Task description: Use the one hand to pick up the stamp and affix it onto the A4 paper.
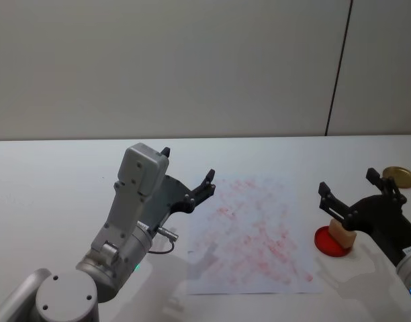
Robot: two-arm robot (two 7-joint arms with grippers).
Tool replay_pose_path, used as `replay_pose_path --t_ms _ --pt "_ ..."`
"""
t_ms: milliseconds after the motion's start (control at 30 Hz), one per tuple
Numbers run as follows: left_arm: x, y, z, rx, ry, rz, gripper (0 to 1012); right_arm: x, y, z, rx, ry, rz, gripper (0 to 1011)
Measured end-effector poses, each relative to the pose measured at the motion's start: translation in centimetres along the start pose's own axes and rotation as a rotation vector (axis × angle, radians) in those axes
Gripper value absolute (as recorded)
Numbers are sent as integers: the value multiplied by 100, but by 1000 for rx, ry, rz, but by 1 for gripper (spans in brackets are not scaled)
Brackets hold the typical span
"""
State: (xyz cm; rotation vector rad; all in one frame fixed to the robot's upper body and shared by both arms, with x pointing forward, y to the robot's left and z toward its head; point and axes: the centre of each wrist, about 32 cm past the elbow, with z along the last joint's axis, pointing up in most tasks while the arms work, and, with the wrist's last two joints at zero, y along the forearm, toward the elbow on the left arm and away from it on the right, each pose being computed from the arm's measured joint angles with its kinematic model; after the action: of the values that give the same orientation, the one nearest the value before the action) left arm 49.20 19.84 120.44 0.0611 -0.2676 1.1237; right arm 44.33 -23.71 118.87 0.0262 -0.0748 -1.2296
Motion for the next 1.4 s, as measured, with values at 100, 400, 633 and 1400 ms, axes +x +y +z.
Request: replay_pose_path --t_ms 100,400,633,1400 --pt "0 0 0 0 0 0 993 0 0 0 0 0 0 1001" --pt "0 0 0 0 0 0 993 0 0 0 0 0 0 1001" --pt "0 0 0 0 0 0 993 1 0 -2 -1 0 0 1001" --pt "0 0 0 0 0 0 993 236 -18 -190 -144 1 35 1001"
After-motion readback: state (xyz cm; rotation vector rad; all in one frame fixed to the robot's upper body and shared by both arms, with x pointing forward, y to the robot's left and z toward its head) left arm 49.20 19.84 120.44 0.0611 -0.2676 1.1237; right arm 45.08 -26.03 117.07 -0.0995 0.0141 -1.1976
